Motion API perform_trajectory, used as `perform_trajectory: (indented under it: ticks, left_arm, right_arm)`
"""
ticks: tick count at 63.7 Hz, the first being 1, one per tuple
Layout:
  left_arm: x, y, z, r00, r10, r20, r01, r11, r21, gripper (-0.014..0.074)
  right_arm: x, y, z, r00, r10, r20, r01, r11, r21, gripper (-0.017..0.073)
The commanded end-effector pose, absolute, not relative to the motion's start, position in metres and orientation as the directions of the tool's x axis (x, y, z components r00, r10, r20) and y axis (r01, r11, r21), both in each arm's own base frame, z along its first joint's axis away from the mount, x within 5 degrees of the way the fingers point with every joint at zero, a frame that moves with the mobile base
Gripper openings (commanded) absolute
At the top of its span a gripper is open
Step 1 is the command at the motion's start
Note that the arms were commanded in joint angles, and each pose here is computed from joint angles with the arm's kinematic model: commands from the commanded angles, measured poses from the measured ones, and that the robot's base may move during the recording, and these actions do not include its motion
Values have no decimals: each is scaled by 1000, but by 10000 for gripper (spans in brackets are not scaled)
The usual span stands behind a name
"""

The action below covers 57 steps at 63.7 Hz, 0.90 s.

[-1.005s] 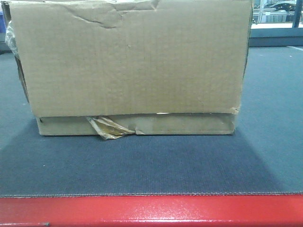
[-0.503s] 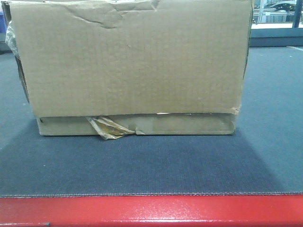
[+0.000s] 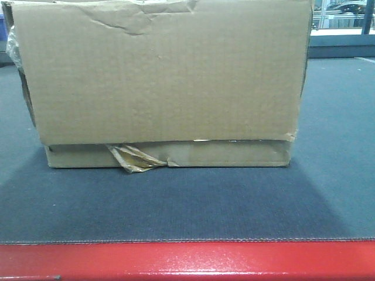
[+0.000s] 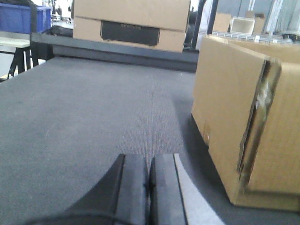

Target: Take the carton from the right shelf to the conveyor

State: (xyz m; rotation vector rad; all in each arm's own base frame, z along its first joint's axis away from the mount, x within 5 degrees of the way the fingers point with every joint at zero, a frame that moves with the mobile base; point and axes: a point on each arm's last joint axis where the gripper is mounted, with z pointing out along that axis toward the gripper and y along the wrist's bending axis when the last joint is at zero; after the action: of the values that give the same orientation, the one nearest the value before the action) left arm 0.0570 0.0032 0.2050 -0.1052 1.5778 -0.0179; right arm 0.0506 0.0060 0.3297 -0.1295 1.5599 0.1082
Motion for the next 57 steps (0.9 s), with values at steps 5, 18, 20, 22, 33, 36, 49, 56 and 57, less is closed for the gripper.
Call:
perform_trajectory:
  ticks: [5,18,20,22,33,36,49,56,57]
  left_arm:
    - [56,3,208,35,-66,-997,-55,996,-68,4]
    - [56,3,208,35,-66,-997,-55,996,-68,4]
    - [56,3,208,35,-66,-997,-55,996,-68,4]
    - [56,3,208,35,-66,-997,-55,996,-68,4]
    - [56,3,208,35,-66,-997,-55,996,-68,4]
    - [56,3,208,35,-66,-997,-55,996,-68,4]
    - [56,3,208,35,-66,-997,-55,996,-68,4]
    - [56,3,208,35,-66,-997,-55,996,-68,4]
    - [56,3,208,35,-66,-997,-55,996,-68,4]
  right_arm:
    - [49,6,333,44,-27,-999,-149,988,-33,-69]
    - [49,6,333,44,-27,-999,-149,988,-33,-69]
    - [49,6,333,44,-27,-999,-149,988,-33,-69]
    - [49,6,333,44,-27,-999,-149,988,-33,-69]
    - [49,6,333,44,-27,-999,-149,988,-33,-69]
    - [49,6,333,44,-27,-999,-149,988,-33,-69]
    - [49,6,333,44,-27,-999,-149,988,-33,-69]
    - [49,6,333,48,-26,-999,-149,988,-33,-69]
    - [49,6,333,48,-26,-998,-147,989,-33,-69]
